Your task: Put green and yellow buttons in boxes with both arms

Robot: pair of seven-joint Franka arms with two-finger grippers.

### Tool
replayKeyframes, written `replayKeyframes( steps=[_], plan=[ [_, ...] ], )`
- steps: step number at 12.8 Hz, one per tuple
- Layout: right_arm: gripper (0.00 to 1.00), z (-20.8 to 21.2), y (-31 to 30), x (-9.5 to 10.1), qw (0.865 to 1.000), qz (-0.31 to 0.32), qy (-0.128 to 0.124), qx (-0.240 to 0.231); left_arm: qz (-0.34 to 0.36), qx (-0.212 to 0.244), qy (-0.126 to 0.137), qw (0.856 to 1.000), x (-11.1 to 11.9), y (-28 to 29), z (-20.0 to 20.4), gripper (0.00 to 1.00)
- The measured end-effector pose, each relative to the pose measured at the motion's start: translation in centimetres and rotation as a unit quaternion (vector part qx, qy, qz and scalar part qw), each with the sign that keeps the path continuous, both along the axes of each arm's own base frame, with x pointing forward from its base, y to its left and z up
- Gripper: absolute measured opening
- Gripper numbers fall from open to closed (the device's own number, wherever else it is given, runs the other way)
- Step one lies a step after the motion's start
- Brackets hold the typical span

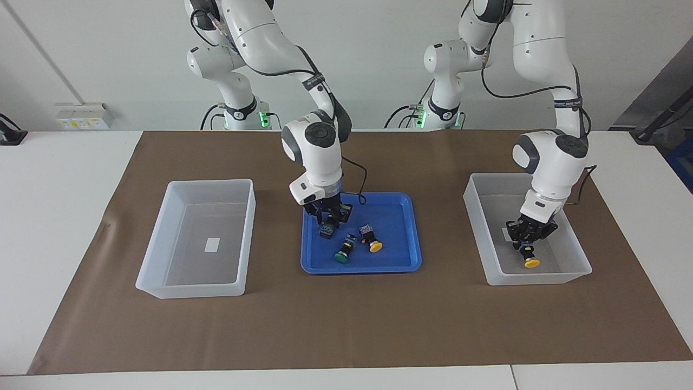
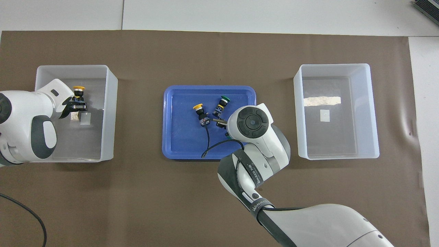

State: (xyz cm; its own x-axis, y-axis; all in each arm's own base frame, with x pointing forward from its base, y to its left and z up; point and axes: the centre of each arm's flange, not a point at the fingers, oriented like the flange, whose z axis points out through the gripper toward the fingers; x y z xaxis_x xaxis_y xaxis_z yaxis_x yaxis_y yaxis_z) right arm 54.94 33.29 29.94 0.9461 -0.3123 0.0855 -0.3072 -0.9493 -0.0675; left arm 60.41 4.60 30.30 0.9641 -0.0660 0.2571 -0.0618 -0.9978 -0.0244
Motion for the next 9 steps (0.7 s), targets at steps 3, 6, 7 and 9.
replayKeyframes(
  steps=[3, 6, 7, 9],
  plan=[
    [0.55, -0.8, 0.1, 0.1, 1.0, 0.0, -0.001, 0.001, 0.0, 0.001, -0.013, 1.0, 0.6, 0.1, 1.3, 0.33],
    [0.41, -0.7, 0.2, 0.1, 1.0, -0.004, -0.002, 0.002, 0.002, 0.003, -0.029, 1.0, 0.7, 0.4, 3.7, 0.64],
    [0.41, -0.4, 0.3, 0.0, 1.0, -0.007, -0.003, 0.003, 0.002, 0.003, -0.026, 1.0, 0.5, 0.4, 4.5, 0.76],
    [0.41, 2.3, 0.3, 0.0, 1.0, -0.011, -0.001, 0.003, 0.001, 0.002, -0.02, 1.0, 0.1, 0.3, 5.8, 0.99]
  ],
)
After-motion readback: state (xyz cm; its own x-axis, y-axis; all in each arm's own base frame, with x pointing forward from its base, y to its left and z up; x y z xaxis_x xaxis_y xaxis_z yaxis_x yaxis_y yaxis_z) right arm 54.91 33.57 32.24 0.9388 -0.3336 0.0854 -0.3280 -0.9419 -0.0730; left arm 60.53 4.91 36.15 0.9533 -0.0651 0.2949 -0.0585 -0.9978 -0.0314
